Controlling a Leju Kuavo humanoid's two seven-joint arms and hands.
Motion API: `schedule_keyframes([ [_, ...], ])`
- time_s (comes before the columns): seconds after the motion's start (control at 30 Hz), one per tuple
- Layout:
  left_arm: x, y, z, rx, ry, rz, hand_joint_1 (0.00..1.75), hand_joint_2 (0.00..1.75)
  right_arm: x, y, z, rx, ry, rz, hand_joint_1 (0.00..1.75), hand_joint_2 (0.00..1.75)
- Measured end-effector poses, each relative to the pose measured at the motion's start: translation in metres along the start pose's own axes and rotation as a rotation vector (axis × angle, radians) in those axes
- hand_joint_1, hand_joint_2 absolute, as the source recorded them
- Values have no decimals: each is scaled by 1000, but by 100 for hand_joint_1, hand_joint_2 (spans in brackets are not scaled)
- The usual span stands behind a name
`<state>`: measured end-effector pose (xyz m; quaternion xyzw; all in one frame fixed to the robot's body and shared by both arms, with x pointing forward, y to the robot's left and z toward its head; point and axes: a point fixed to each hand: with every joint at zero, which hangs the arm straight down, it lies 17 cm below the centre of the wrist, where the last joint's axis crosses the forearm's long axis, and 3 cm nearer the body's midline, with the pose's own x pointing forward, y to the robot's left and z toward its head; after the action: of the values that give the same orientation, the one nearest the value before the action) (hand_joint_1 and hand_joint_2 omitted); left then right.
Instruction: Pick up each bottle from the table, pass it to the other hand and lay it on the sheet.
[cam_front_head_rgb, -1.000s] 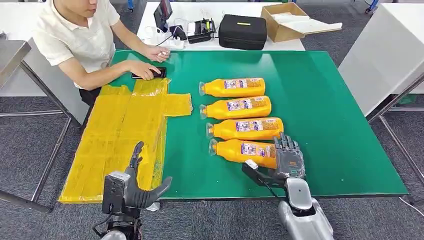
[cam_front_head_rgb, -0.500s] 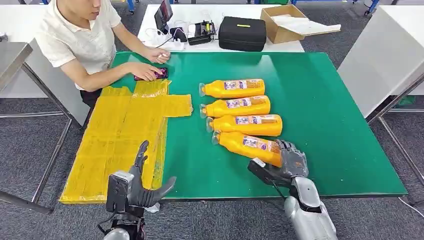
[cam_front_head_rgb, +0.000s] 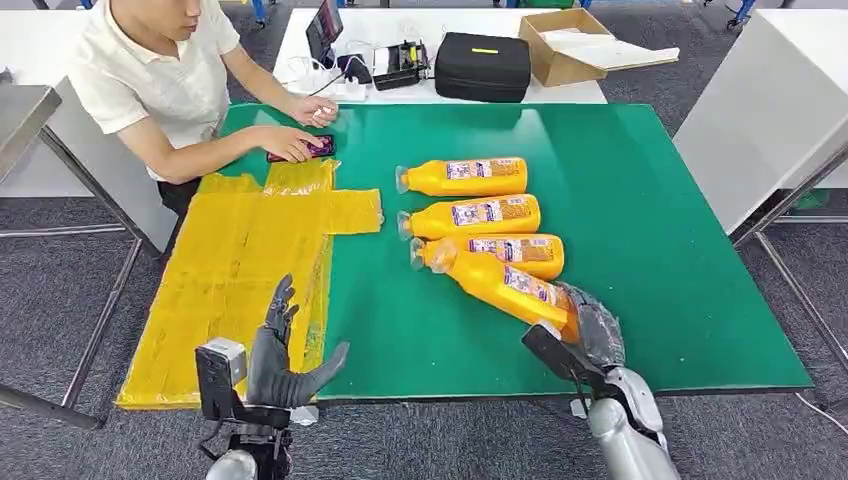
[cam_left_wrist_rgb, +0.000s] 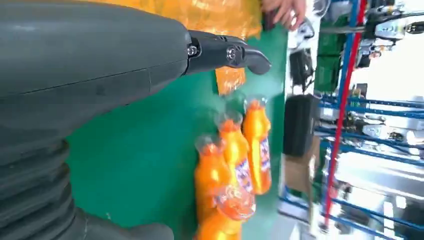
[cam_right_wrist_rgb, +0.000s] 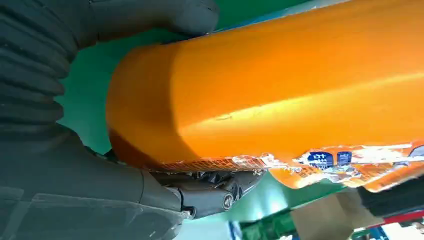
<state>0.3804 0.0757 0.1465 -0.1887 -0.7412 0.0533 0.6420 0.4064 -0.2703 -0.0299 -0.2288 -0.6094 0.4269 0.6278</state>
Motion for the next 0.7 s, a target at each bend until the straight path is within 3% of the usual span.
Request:
schedule_keyframes([
  [0.13,-11,-6,2,-16,36,99,0,175,41,-1,1,-26,-119,-133,175,175],
  [0.5,-28,-12,4,-33,78,104,0,175,78,0,6,-49,-203,-207,175,175],
  [0.7,-42,-9,4,-10,122,193,0,175,146,-14,5,-76,-386,-334,175,175],
])
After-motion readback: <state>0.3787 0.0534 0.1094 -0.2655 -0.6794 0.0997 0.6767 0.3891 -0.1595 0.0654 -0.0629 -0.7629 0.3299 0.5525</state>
